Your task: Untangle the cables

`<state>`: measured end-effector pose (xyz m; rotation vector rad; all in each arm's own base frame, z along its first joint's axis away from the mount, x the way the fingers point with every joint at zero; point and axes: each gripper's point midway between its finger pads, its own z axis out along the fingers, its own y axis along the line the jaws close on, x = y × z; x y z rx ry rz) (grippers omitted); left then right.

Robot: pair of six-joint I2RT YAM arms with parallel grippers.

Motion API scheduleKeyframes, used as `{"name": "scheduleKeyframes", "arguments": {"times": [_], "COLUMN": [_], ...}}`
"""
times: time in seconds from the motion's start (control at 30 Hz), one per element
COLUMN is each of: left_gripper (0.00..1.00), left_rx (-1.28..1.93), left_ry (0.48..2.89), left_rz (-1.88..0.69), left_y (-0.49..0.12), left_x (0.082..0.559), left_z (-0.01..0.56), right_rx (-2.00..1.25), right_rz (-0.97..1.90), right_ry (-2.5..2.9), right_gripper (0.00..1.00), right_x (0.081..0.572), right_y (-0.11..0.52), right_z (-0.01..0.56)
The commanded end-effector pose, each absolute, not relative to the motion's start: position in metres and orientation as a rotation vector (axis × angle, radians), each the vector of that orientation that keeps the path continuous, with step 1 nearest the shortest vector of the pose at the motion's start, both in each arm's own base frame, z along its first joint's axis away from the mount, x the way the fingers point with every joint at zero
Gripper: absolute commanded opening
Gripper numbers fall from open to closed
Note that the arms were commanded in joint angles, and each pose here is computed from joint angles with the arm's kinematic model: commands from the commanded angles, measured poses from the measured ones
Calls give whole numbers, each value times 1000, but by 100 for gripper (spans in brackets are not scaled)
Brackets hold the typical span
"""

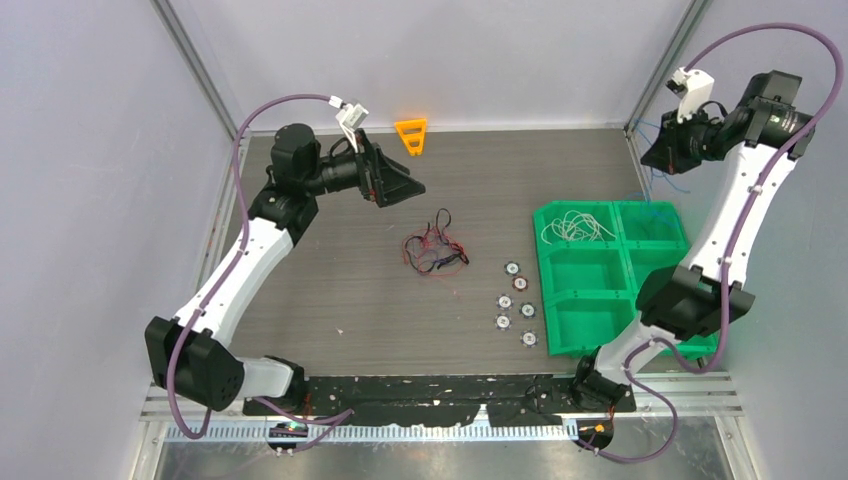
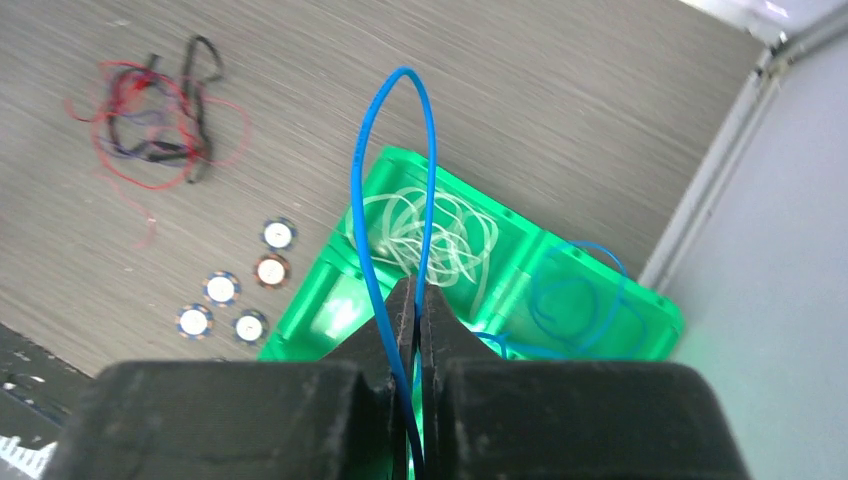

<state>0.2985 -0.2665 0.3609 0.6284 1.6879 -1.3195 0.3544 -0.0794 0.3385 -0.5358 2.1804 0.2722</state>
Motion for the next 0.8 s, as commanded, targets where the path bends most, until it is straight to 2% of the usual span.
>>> {"name": "scheduleKeyframes", "arguments": {"times": [0.0, 0.3, 0.77], "left_gripper": [93, 94, 94], "left_rx": [648, 647, 644], "left_ry": [1638, 1679, 1762], "left_rz": [-1321, -1332, -1328], "left_y": [-270, -270, -272], "left_x": [303, 301, 308], "left_z": [367, 353, 328], "right_rx": [-543, -605, -684], "right_rz": [211, 187, 284], "right_ry": [2264, 2407, 2493], "right_gripper": [5, 5, 7], "right_x": [362, 372, 384], "right_y": [-120, -158, -170], "right_z": [313, 244, 172]}}
